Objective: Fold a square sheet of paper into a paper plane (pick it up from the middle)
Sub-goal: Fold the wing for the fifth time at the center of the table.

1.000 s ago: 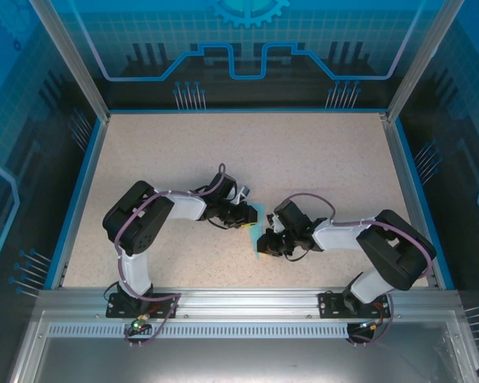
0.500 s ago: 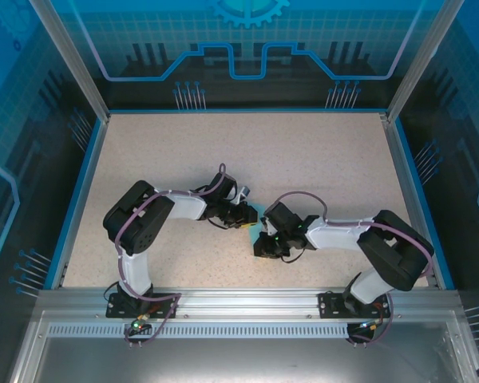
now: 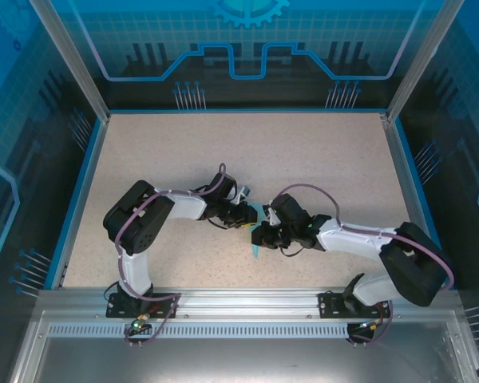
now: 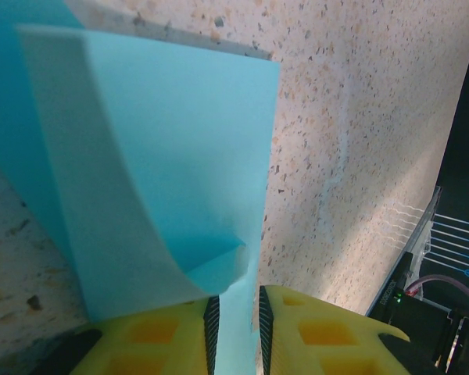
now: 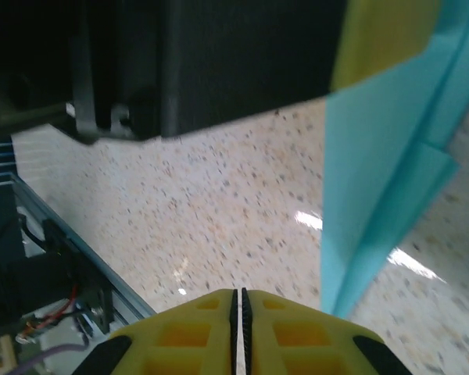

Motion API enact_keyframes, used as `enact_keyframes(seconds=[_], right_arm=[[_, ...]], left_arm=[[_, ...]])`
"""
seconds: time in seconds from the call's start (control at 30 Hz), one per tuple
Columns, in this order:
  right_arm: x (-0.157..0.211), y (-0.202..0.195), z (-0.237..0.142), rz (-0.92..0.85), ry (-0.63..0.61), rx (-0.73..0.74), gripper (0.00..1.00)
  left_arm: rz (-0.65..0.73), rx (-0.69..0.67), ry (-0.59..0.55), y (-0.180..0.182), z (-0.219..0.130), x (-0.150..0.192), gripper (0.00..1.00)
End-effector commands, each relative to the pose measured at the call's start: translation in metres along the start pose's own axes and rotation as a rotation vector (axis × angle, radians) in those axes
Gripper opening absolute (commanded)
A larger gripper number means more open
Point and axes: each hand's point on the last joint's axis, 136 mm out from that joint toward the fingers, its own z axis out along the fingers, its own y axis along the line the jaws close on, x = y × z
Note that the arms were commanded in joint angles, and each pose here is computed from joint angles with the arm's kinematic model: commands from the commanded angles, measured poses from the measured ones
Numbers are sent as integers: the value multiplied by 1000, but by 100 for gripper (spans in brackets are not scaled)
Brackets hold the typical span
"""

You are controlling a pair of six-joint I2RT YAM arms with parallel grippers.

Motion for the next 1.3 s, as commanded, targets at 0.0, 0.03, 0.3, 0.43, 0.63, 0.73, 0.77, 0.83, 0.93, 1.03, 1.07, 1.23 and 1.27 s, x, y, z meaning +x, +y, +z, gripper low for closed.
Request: enact_keyframes(seconds=[0.0, 0.03, 0.3, 0.43, 0.63, 0.73, 0.77, 0.83, 0.93, 1.03, 1.07, 1.23, 1.27], right_arm=[[-8, -3, 14, 80, -8, -67, 12], [-7, -8, 17, 100, -2, -71, 12], [30, -38, 31, 137, 116, -14, 13], [50, -56, 29, 144, 157, 64, 14], [67, -56, 24, 108, 204, 110, 14], [71, -58, 21, 108, 209, 118, 15], [73, -59, 19, 110, 211, 118, 15], [77, -60, 17, 103, 225, 125, 15], [79, -60, 12, 97, 225, 134, 16], [70, -54, 6, 78, 181, 128, 15], [65, -49, 3, 71, 156, 115, 15], [24, -22, -14, 64, 4, 10, 17], [16, -15, -15, 65, -12, -26, 18]], left_arm=[[-71, -110, 73, 39, 10, 22, 24], [-70, -109, 73, 39, 10, 22, 24], [-74, -114, 79, 41, 12, 22, 24], [-82, -117, 82, 42, 13, 22, 24], [-86, -122, 85, 44, 13, 23, 24], [-89, -124, 85, 44, 13, 23, 24], [-89, -126, 87, 45, 13, 24, 24], [-89, -127, 90, 45, 13, 25, 24], [-92, -127, 90, 46, 13, 25, 24], [-92, -125, 95, 46, 14, 26, 24], [-94, -124, 93, 46, 14, 26, 24], [-94, -121, 96, 46, 14, 27, 24], [-95, -121, 98, 46, 14, 27, 24]])
